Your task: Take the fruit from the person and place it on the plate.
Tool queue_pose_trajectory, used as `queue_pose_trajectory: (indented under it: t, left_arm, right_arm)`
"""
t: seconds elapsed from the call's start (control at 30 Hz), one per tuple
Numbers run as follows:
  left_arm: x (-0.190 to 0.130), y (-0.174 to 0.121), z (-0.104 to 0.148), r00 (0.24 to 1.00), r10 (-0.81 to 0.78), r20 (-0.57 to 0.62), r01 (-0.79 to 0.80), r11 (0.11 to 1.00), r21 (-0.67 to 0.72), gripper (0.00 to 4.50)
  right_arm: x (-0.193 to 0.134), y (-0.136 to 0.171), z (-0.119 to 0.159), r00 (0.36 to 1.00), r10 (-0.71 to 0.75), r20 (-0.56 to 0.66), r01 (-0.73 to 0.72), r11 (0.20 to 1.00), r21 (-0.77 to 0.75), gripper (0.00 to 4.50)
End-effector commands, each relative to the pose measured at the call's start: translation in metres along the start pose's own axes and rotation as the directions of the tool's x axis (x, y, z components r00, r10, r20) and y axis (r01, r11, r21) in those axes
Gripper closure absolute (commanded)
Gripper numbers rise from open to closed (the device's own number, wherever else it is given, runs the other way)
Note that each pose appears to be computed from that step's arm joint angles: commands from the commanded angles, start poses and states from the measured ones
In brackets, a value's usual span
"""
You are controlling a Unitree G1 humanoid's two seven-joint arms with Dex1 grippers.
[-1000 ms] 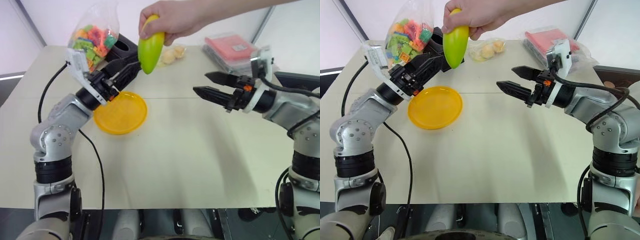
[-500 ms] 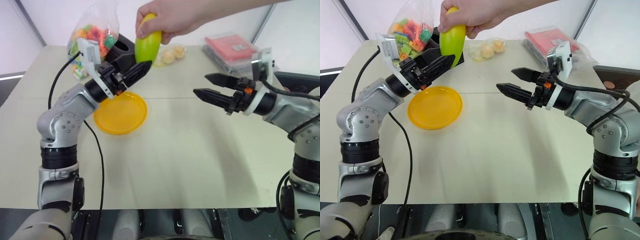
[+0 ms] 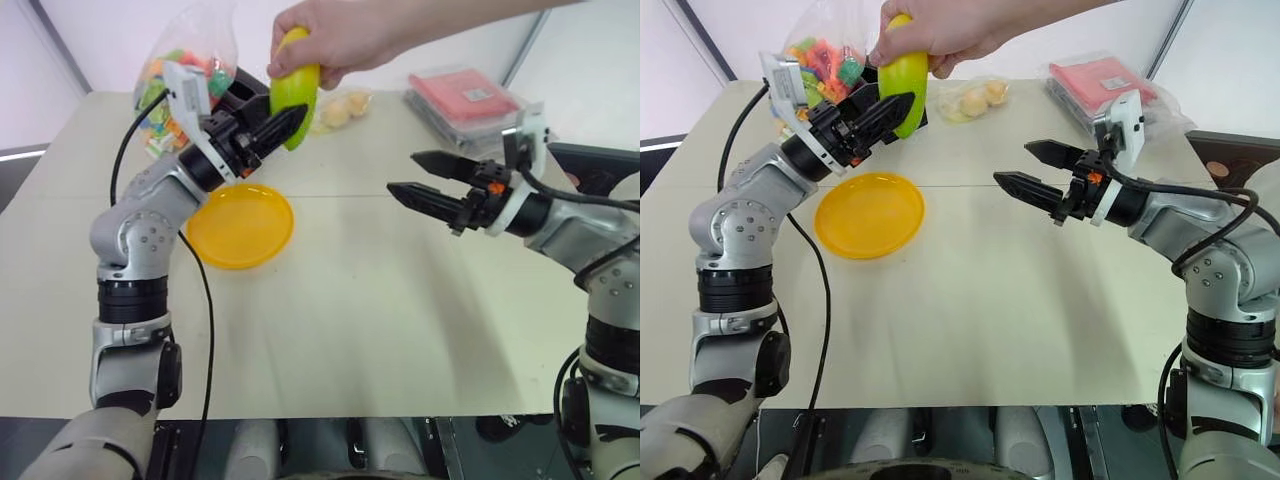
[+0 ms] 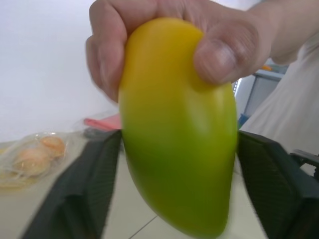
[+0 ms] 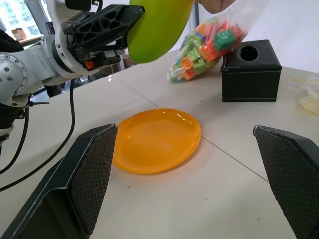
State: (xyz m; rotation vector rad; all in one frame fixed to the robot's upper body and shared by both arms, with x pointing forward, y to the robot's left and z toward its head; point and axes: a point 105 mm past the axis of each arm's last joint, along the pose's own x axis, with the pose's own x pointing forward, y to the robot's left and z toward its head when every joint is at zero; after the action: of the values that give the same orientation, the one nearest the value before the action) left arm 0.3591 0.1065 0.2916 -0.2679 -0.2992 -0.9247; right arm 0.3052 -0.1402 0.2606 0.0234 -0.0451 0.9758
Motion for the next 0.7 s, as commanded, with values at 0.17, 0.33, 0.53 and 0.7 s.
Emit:
queue_pose_trajectory:
  t: [0.17,0.33,0.53,0.7]
  left_arm:
    - [0.0,-0.006,0.014,0.999,-0.014,0.046,0.012,0.999,0.043,1.75]
    - [-0.004,-0.001,0.012,0.999,0.022,0.03,-0.024,0.999,0.045,1.75]
    - [-0.032,0.031,-0.019,0.957,0.258,-0.13,-0.242,0.962,0.128,1.75]
    - [-0.064,0.043,-0.033,0.889,0.401,-0.221,-0.363,0.911,0.195,1.75]
  right_arm:
    - [-0.002,0.003,0.01,1.0,0.001,0.027,0.0,0.999,-0.053,0.0]
    - [-0.002,0.004,0.01,1.0,0.003,0.024,-0.001,0.998,-0.055,0.0]
    - [0.001,0.01,0.007,1.0,0.019,0.018,-0.018,0.999,-0.039,0.0]
    - [0.0,0.016,-0.002,1.0,0.024,-0.004,-0.024,1.0,-0.019,0.0]
